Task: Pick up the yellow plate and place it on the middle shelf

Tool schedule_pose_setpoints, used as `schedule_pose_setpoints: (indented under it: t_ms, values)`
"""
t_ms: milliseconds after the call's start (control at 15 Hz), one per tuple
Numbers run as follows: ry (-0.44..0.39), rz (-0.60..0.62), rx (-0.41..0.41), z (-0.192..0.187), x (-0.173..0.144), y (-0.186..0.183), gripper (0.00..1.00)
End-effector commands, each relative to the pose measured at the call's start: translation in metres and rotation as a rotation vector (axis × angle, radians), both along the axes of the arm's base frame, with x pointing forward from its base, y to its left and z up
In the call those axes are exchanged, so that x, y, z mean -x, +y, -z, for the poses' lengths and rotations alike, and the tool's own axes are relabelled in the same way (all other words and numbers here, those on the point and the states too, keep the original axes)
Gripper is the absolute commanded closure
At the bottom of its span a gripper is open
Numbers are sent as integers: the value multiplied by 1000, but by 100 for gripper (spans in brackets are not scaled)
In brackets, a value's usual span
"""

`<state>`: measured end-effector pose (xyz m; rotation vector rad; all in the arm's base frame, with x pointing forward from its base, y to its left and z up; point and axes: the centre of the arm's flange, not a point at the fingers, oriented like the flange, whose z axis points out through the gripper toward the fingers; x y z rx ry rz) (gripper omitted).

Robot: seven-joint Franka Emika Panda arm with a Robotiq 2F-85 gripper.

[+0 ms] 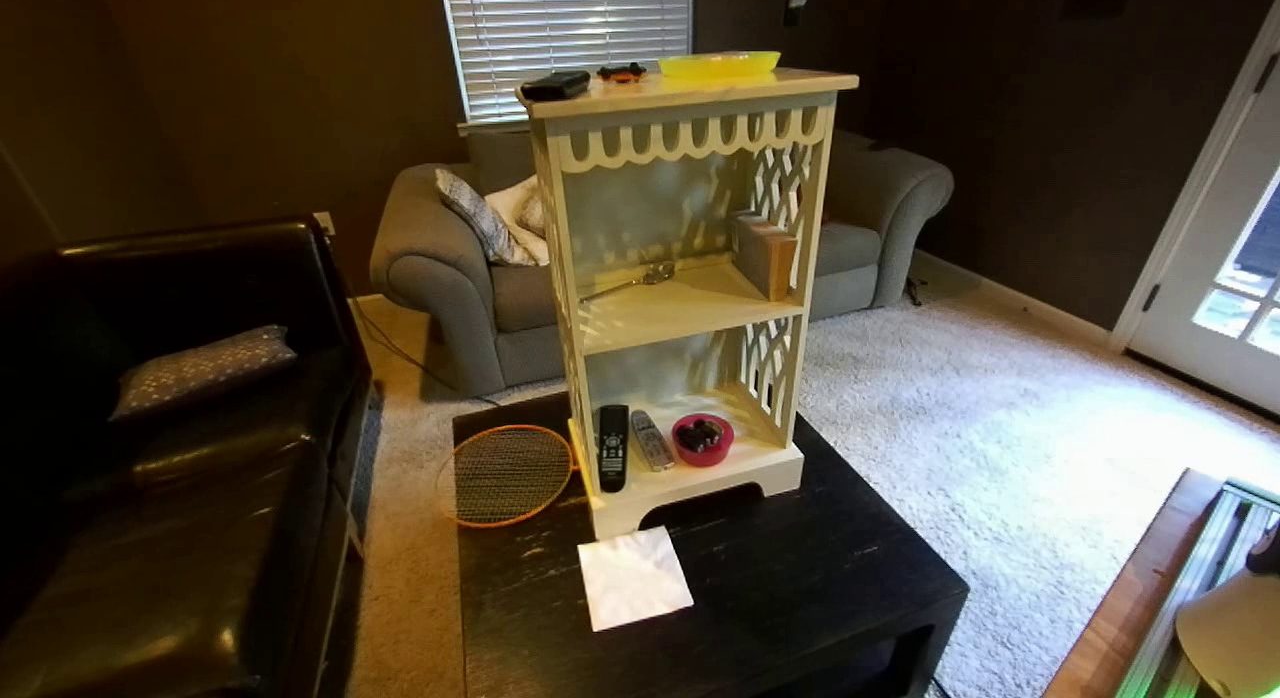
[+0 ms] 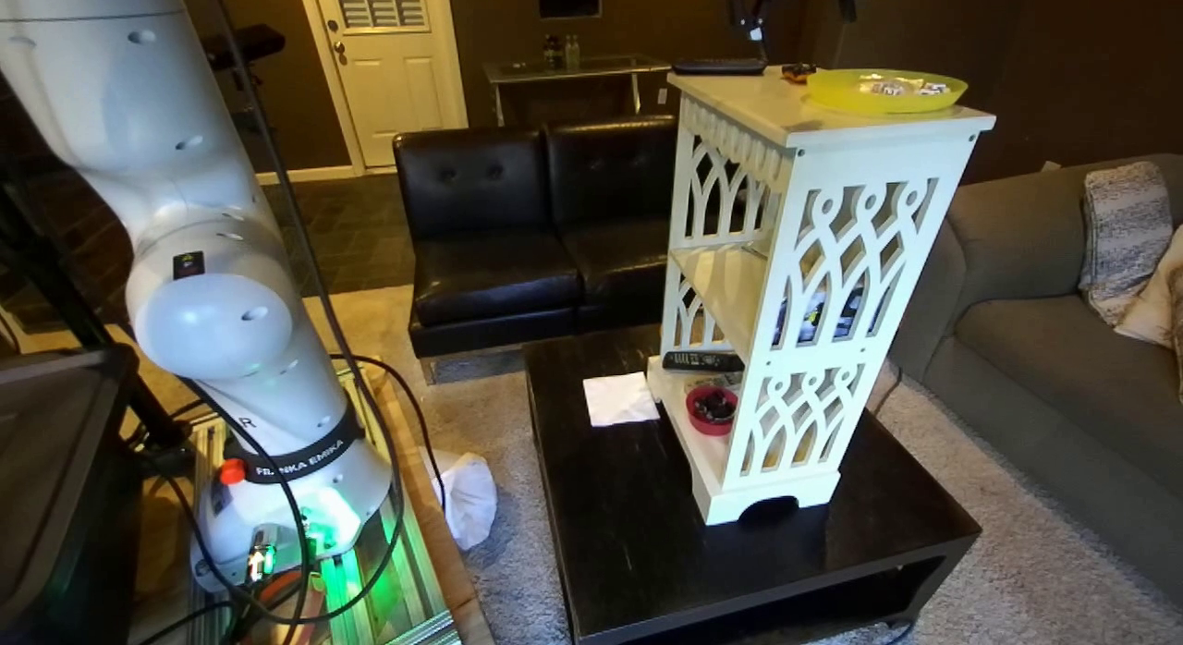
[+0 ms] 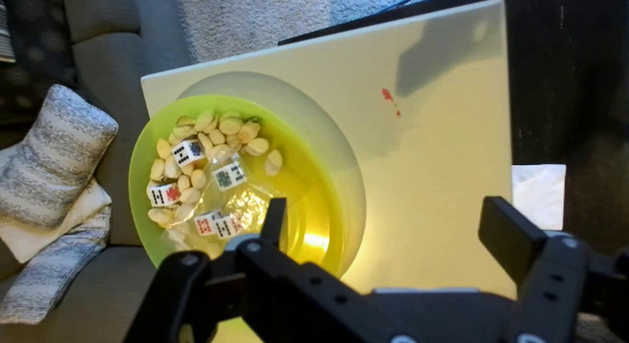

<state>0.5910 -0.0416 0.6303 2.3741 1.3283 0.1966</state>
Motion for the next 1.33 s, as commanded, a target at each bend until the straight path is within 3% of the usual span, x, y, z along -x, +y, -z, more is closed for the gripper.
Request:
schedule_pose_setpoints:
  t_ms: [0, 200, 400, 533, 800, 1000, 1200, 1267]
  values:
    - [-26, -64, -5, 7, -32, 2, 0]
    - [-49, -113, -13, 9, -42, 12, 0]
    - [-43, -151, -23, 11, -51, 21, 28]
    - [-33, -166, -41, 14, -56, 23, 39]
    - [-30, -183, -66, 19, -65, 20, 37]
    - [-22, -188, -91, 24, -70, 19, 42]
    - [-18, -182, -104, 28, -76, 16, 61]
    - [-16, -181, -108, 30, -77, 15, 59]
